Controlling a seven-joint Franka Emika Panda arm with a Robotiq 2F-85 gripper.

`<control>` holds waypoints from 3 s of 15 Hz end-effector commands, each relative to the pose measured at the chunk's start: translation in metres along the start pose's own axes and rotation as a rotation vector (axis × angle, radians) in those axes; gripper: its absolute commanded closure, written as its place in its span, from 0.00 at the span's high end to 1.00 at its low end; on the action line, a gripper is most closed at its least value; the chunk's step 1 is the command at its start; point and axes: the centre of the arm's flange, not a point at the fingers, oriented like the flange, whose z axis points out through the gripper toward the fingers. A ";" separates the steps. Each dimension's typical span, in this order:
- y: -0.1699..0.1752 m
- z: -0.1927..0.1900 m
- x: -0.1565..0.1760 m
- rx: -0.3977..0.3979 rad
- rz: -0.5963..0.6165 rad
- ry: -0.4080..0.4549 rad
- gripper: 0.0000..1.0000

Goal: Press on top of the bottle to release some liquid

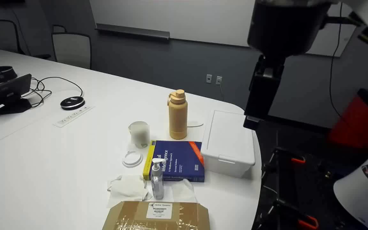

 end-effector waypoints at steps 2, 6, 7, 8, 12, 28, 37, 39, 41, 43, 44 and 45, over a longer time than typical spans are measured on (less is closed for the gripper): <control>0.000 0.000 0.000 0.000 0.000 0.000 1.00; 0.000 0.000 0.000 0.000 0.000 0.000 1.00; 0.000 0.000 0.000 0.000 0.000 0.000 1.00; 0.000 0.000 0.000 0.000 0.000 0.000 1.00; 0.019 0.007 0.032 -0.009 -0.090 0.005 1.00; 0.051 0.073 0.170 0.115 -0.554 0.071 0.57; 0.043 0.121 0.201 0.165 -0.649 0.092 0.00; 0.044 0.135 0.207 0.168 -0.662 0.094 0.00; 0.045 0.149 0.213 0.161 -0.674 0.093 0.00; 0.046 0.162 0.218 0.165 -0.683 0.095 0.00; 0.045 0.168 0.221 0.167 -0.691 0.098 0.00; 0.045 0.173 0.224 0.170 -0.691 0.099 0.00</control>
